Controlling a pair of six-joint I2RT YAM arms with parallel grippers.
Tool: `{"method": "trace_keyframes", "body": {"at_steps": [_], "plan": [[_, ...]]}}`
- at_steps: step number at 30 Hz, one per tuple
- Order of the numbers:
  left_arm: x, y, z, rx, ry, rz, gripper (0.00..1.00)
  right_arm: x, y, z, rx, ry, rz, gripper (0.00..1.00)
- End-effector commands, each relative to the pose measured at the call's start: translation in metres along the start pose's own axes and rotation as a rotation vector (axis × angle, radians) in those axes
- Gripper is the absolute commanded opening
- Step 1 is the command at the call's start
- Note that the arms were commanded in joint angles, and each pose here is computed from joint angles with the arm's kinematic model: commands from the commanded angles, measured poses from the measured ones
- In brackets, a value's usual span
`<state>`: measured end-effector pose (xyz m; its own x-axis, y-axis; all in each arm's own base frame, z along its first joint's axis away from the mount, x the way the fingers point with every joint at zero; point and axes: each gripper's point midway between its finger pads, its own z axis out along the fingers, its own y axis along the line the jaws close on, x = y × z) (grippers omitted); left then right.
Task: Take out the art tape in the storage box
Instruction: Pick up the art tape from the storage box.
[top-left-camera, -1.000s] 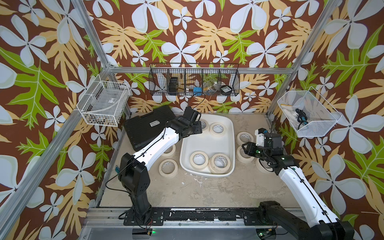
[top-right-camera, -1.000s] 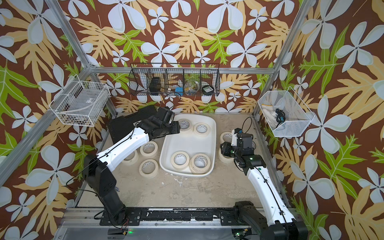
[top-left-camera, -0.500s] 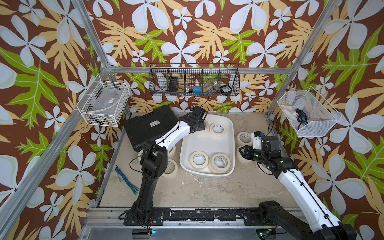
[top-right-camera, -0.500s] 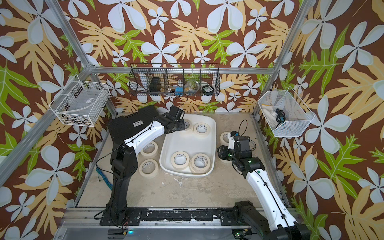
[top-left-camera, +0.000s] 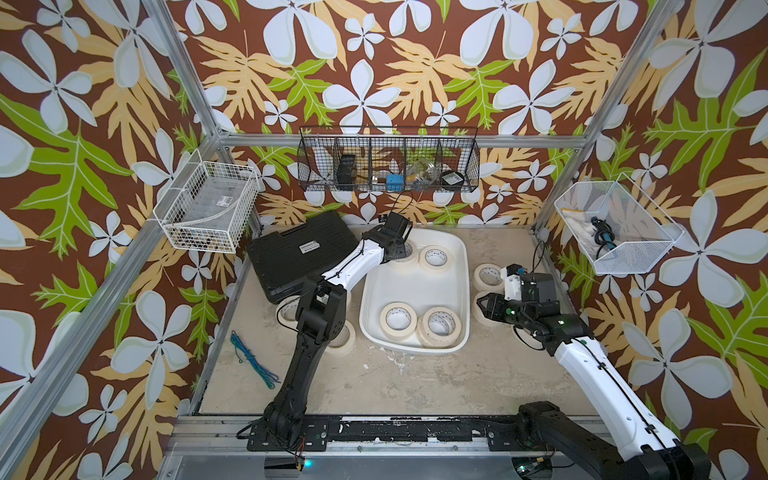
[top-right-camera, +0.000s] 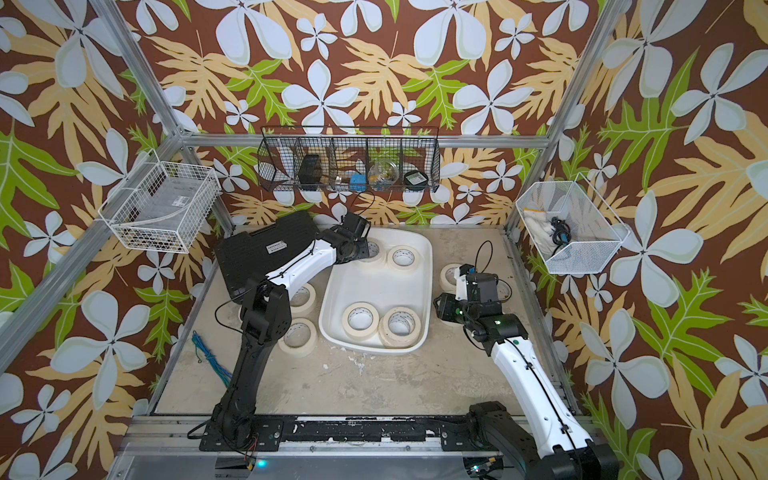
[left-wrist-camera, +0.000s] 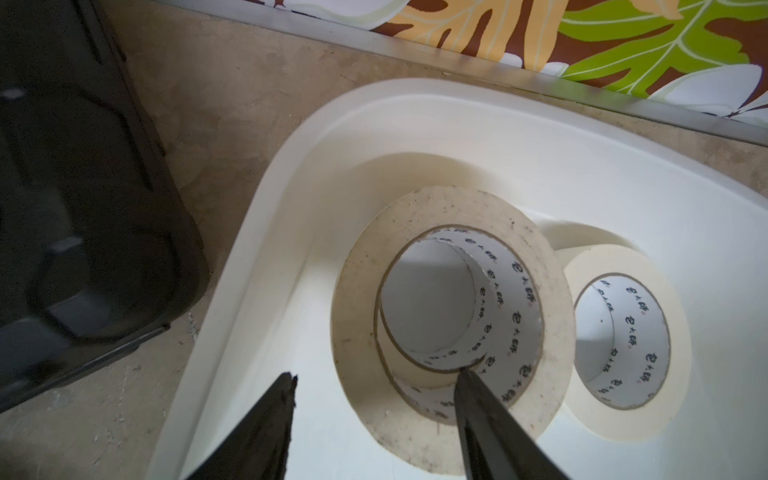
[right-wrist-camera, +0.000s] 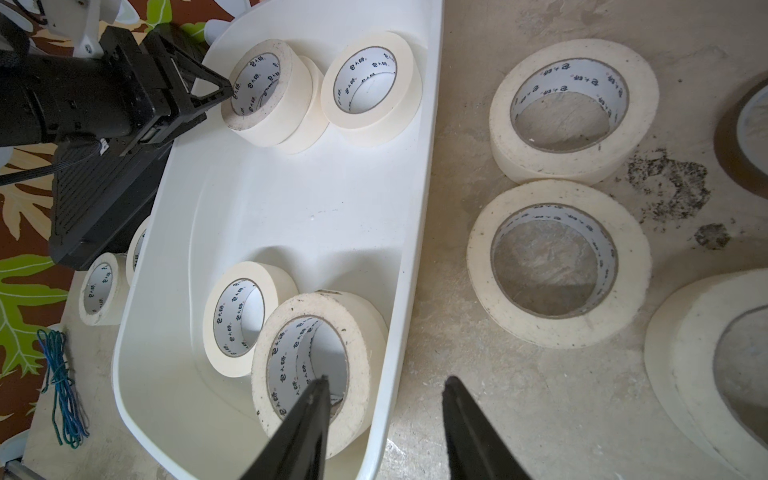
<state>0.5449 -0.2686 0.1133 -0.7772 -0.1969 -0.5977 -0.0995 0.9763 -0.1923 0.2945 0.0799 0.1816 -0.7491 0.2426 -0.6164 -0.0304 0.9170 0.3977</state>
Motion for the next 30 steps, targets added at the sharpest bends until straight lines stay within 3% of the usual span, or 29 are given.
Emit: {"method": "trace_keyframes", "body": {"at_steps": [1,12,23,30], "plan": [[-0.003,0.004,0.006,-0.021,-0.009,0.005,0.65,-0.002,0.002,0.0,-0.006,-0.004,-0.018,0.48],[0.004,0.006,0.032,-0.007,0.01,-0.01,0.6,-0.003,0.003,0.001,-0.009,0.001,-0.023,0.48],[0.002,-0.002,0.037,0.026,0.006,0.002,0.36,-0.002,0.003,0.003,-0.012,0.005,-0.02,0.47],[-0.013,-0.01,0.004,0.062,-0.011,0.005,0.23,-0.002,0.003,0.003,-0.011,0.007,-0.023,0.47]]}}
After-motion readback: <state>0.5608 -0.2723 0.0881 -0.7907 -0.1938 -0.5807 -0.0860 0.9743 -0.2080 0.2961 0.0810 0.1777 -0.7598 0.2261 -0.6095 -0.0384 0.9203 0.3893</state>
